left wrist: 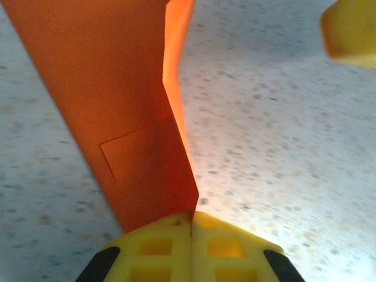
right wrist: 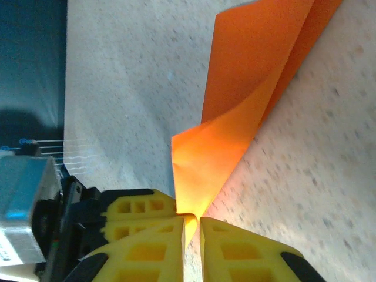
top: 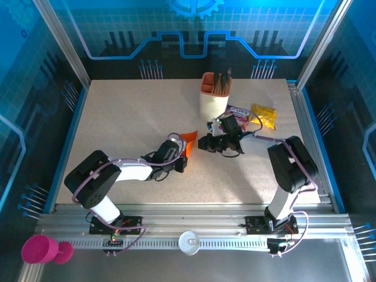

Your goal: Fold a paper plane with a square sheet of paper (pick it up from the middle)

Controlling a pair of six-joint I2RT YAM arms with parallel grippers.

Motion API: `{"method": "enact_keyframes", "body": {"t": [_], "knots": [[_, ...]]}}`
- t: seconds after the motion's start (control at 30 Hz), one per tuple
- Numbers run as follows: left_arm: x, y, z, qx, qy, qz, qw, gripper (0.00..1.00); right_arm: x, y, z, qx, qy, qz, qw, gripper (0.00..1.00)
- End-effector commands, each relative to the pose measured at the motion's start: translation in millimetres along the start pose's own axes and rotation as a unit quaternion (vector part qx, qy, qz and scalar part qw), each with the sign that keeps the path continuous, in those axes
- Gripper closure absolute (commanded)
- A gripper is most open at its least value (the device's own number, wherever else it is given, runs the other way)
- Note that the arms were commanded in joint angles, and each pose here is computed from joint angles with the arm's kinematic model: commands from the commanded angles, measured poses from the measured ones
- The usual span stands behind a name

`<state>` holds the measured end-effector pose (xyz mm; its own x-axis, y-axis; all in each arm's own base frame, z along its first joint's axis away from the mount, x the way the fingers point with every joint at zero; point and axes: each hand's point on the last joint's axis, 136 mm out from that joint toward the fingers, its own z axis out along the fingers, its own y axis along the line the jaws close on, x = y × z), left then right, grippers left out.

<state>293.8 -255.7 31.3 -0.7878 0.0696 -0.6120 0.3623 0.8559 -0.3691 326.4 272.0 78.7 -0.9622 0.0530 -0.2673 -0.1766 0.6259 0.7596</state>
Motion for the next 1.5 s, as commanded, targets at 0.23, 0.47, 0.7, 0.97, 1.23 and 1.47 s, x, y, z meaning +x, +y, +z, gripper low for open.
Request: {"method": "enact_keyframes", "body": {"t": [0.23,0.47,0.7,0.97,1.23,1.47], "knots": [[14.8,-64.7,-10.6,0.161,0.037,-0.015,0.986,1.00,40.0,-14.3,-48.4,0.059,-0.020,-0.033,0.998,0.82],[29.9,-67.9,2.0,0.193,0.060,-0.041,0.979,1.00,55.2,-9.4,-50.2,0.062,0.000,-0.053,0.997,0.79],[38.7,-59.6,9.7,0.199,0.070,-0.063,0.975,1.00,59.4,-4.3,-34.5,0.063,0.022,-0.071,0.995,0.79],[41.4,-48.8,9.3,0.197,0.071,-0.077,0.975,1.00,69.6,-7.7,-15.7,0.053,0.053,-0.079,0.994,0.82],[41.9,-43.7,8.3,0.200,0.071,-0.082,0.974,1.00,80.2,-11.9,-4.5,0.055,0.074,-0.084,0.992,0.88],[42.2,-42.1,9.5,0.202,0.073,-0.085,0.973,1.00,77.0,-9.6,6.3,0.054,0.079,-0.086,0.992,0.91]]}}
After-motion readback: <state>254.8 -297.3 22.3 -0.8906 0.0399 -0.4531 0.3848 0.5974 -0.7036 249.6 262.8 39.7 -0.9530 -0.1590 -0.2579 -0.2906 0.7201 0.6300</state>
